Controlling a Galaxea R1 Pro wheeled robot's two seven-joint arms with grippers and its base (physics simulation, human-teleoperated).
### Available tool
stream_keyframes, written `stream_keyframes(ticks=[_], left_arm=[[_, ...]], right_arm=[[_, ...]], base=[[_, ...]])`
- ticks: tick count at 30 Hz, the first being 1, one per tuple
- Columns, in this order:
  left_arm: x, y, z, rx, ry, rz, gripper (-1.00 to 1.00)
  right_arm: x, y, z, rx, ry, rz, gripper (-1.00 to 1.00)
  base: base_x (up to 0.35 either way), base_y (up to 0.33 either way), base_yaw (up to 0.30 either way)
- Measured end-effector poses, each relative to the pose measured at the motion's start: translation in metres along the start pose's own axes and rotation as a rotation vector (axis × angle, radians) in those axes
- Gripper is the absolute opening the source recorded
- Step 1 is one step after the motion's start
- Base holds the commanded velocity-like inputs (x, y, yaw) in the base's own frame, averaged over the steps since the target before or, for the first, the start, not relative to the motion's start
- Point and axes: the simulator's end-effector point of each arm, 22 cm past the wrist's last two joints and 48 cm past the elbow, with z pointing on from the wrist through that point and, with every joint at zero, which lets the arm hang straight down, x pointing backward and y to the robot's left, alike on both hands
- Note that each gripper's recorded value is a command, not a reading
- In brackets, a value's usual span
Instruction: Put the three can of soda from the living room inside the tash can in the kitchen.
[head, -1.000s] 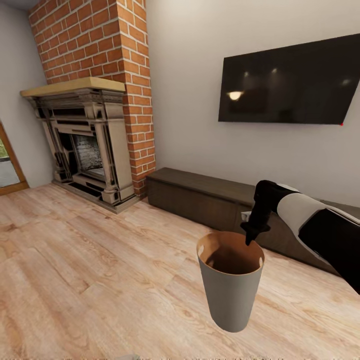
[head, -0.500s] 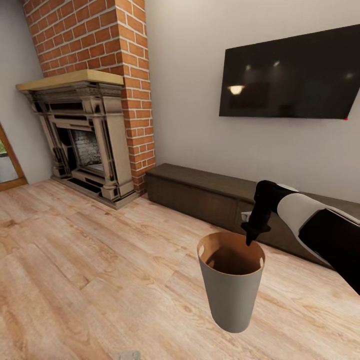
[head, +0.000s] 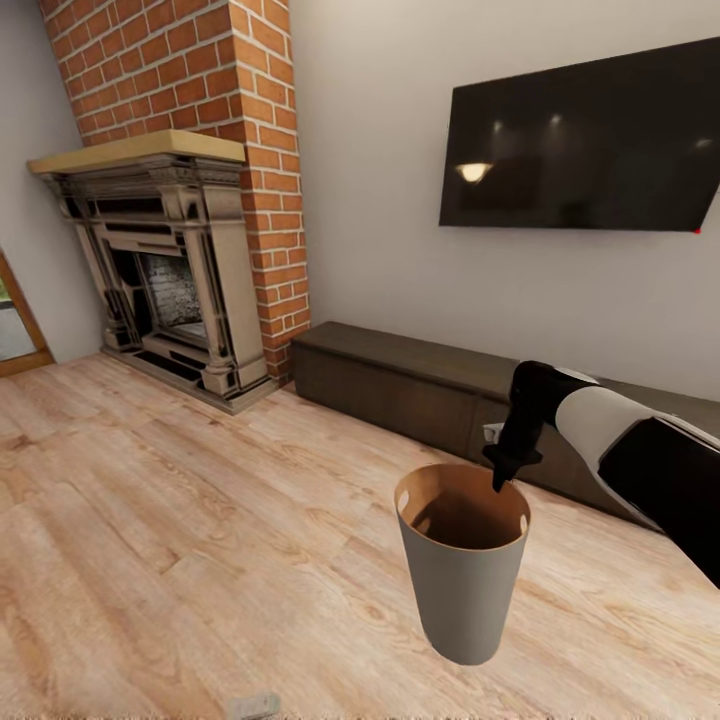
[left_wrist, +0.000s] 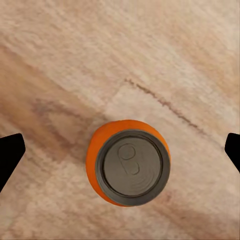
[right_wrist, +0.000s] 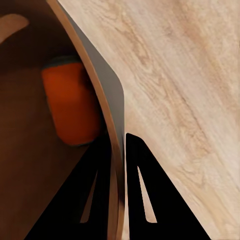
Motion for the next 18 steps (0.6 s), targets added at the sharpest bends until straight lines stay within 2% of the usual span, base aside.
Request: stream_keyframes(ticks=[16,18], left_arm=[[0.025,0.005,0.011,-0.006,0.049,-0.004,1.0],[0.023,0.004,0.011,0.0,0.041,-0.005,1.0]], right_arm=[[-0.007,-0.008,0.038,-0.024,0.06,0.007,-1.0],[-0.006,-0.009,0.038,-0.022,0.061,0.01,-1.0]], base=[[0.0,0.0,0.0],[0.0,0.0,0.0]])
